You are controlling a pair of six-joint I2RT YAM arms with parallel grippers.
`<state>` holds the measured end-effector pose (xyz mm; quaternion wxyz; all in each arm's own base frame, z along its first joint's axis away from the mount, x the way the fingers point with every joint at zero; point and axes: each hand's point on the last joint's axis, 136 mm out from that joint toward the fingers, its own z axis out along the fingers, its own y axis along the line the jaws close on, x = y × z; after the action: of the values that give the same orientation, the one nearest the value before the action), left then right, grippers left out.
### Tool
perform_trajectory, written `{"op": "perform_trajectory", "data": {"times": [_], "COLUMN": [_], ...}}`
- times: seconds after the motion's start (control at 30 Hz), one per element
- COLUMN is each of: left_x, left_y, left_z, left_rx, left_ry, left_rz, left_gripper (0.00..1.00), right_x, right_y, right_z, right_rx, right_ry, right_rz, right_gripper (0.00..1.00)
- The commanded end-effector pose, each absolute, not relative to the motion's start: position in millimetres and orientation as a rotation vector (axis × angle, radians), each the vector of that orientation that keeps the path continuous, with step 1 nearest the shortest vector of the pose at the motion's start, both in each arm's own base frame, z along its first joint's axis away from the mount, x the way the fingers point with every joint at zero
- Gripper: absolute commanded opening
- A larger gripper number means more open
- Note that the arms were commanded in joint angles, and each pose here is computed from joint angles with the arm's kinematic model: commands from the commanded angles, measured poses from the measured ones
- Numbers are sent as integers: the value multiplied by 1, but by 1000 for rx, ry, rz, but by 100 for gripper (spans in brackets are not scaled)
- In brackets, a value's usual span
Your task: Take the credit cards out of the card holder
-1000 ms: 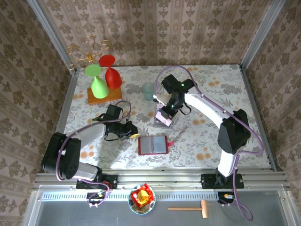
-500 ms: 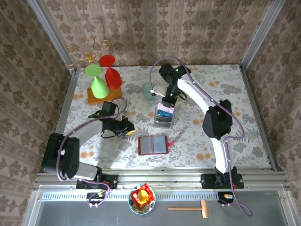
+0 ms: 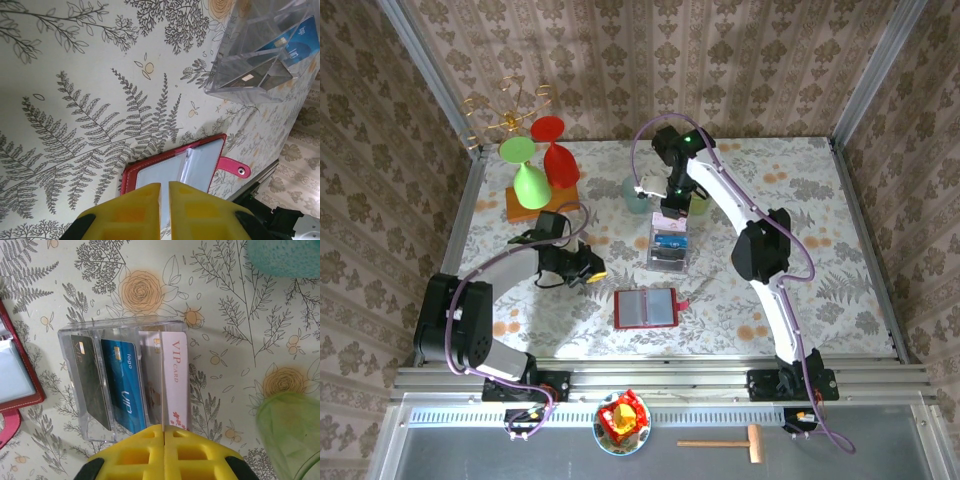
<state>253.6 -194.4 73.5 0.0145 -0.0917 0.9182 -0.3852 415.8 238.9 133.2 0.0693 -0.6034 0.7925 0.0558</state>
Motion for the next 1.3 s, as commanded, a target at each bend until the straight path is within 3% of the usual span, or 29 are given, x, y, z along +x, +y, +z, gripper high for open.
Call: {"op": "perform_trajectory", "data": {"times": [0.0,0.57,0.9,1.17,1.27], "left_x": [255,250,251,250,251], "left_y": [-194,-191,-190,-176,-166], "left_z": [76,72,77,82,83], "left_rx": [-272,-322,-303,-305,-311], "left_ry": [2862,2863,2860,2839,2825], "left_rz": [-1212,-1202,-1187,-1118,-1056], "left_gripper": [13,12,13,14,20], "right_x": [415,406,423,443,444], "right_y": [227,238,235,226,223], "right_z": [129,96,114,149,161], "right_rx": [-1881,-1894,-1774,-1628,-1562], "right_ry": [2401,2464,2453,2408,2400], "right_rz": [137,304,228,56,31], "right_gripper": [0,1,20,26,28]}}
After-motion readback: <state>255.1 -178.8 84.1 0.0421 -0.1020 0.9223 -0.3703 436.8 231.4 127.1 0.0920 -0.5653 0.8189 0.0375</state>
